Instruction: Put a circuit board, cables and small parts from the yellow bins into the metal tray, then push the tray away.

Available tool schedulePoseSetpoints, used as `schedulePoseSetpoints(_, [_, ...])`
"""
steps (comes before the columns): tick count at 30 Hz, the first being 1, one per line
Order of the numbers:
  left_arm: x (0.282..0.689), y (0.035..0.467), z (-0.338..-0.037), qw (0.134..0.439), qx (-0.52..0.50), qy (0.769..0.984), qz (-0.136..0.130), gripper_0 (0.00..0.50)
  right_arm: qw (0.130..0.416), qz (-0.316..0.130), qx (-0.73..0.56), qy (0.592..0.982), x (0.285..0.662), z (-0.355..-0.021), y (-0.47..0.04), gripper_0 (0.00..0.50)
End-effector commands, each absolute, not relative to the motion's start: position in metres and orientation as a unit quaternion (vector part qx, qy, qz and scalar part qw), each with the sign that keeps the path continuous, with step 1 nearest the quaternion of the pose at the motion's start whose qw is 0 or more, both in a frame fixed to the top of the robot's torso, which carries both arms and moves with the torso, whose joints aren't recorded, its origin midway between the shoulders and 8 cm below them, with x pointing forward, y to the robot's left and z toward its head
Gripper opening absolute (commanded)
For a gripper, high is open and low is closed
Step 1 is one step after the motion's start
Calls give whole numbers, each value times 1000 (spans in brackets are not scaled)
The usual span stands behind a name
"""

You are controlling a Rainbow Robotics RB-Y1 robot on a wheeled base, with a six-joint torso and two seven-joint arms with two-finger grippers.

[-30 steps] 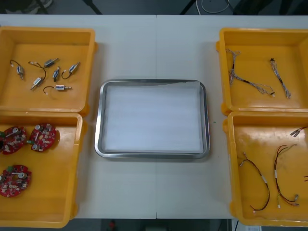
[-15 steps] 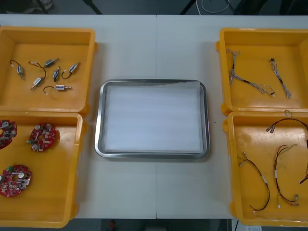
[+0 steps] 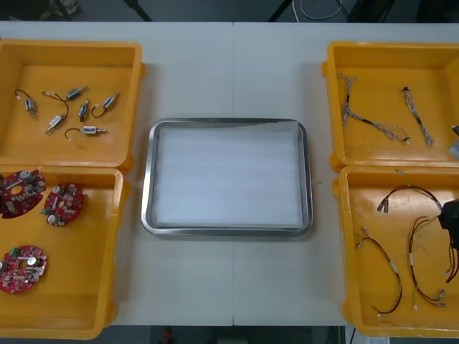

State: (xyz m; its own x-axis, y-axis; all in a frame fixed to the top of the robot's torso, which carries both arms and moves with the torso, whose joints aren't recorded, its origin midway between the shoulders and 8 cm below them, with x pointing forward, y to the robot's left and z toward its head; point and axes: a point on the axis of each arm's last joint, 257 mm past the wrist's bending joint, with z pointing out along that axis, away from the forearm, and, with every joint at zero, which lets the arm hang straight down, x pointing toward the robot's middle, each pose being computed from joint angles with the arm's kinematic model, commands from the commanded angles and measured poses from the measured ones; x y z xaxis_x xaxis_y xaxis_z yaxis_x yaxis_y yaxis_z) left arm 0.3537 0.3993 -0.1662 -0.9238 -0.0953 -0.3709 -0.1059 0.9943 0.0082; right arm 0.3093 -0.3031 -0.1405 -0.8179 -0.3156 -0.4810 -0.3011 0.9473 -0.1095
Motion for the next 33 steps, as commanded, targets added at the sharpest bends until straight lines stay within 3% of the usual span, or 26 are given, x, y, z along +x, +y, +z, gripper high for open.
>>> schedulePoseSetpoints(1, [368,371,-136,210,23,977,43,0,270,-68,-248,928,315,-126,-307,0])
schedulePoseSetpoints(19, [385,233,-130,219,81,972,-14,0,269,-68,-274,921,316,-125,-302,0])
schedulePoseSetpoints(33, [395,155,-168,214,115,970,-23,0,270,-68,-273,921,317,-124,-303,0])
